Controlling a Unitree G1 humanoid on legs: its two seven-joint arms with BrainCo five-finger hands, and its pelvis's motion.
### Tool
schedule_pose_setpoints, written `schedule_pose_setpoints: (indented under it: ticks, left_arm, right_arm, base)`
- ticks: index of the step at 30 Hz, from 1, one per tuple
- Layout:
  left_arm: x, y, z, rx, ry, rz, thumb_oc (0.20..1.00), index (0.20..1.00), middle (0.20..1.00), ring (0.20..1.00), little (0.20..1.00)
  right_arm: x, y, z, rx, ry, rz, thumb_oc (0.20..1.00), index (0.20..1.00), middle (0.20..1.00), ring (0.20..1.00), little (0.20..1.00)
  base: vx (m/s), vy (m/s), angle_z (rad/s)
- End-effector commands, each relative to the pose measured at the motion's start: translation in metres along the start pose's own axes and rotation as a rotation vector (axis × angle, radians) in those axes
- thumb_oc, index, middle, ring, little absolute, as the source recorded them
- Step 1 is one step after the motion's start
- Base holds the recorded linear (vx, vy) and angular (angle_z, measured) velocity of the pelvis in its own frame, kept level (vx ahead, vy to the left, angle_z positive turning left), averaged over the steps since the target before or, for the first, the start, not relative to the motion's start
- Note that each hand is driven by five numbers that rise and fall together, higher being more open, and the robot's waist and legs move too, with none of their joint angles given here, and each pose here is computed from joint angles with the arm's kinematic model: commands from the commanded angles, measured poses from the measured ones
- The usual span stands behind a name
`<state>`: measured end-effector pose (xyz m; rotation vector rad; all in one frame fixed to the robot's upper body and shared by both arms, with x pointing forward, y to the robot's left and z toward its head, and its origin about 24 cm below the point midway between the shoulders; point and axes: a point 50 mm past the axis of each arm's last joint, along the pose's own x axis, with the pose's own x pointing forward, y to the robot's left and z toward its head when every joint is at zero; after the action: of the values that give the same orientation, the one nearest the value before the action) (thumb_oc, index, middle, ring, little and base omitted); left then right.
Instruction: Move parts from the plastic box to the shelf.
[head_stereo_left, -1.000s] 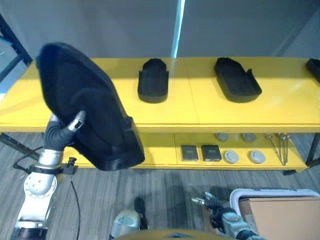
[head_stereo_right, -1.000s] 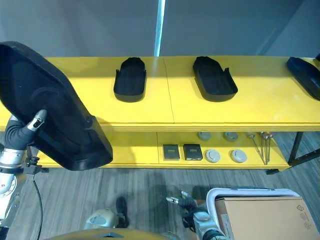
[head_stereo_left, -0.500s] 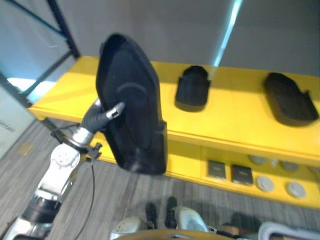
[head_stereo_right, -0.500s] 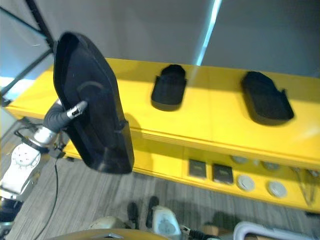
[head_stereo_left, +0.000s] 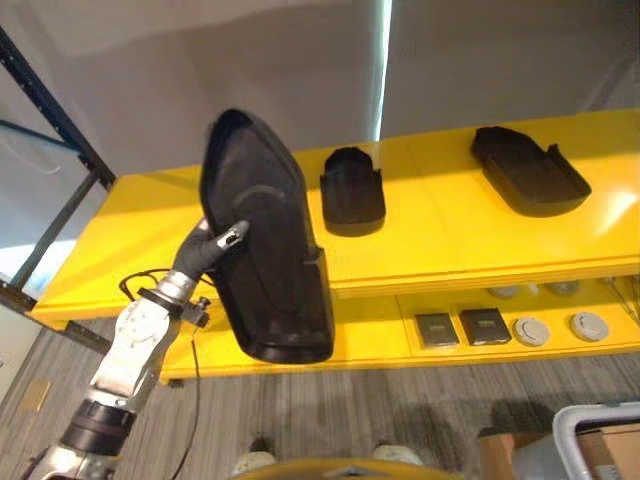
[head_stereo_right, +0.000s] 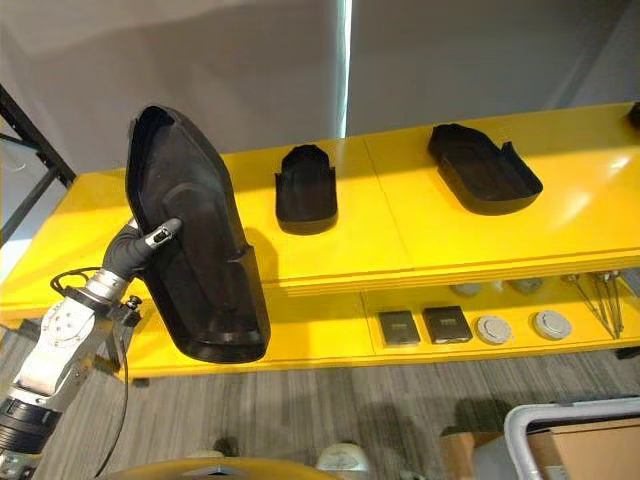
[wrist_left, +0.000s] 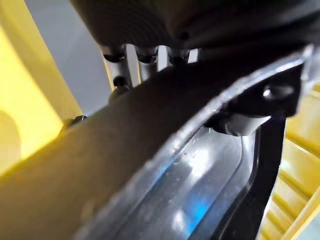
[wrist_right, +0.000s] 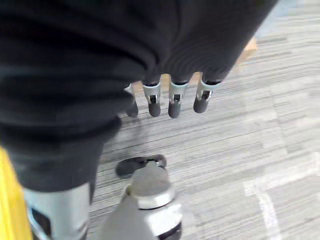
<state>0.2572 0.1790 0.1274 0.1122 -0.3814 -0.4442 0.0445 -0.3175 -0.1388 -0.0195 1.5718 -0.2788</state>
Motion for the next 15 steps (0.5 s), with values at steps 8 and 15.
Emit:
schedule_pose_setpoints:
  ticks: [8, 15]
  left_arm:
    - [0.020, 0.025, 0.047, 0.120, -0.126, 0.017, 0.200, 0.200, 0.200, 0.200, 0.200]
    - [0.013, 0.021, 0.040, 0.102, -0.141, 0.075, 0.200, 0.200, 0.200, 0.200, 0.200]
  right_arm:
    - [0.009, 0.060, 0.012, 0.022, -0.054, 0.010, 1.000, 1.000, 1.000, 1.000, 1.000]
    - [0.012, 0.073, 0.001, -0.078, -0.060, 0.108, 1.000, 1.000, 1.000, 1.000, 1.000]
  base:
    - [0.04, 0.284, -0.17]
    - [0.09, 0.054, 0.02]
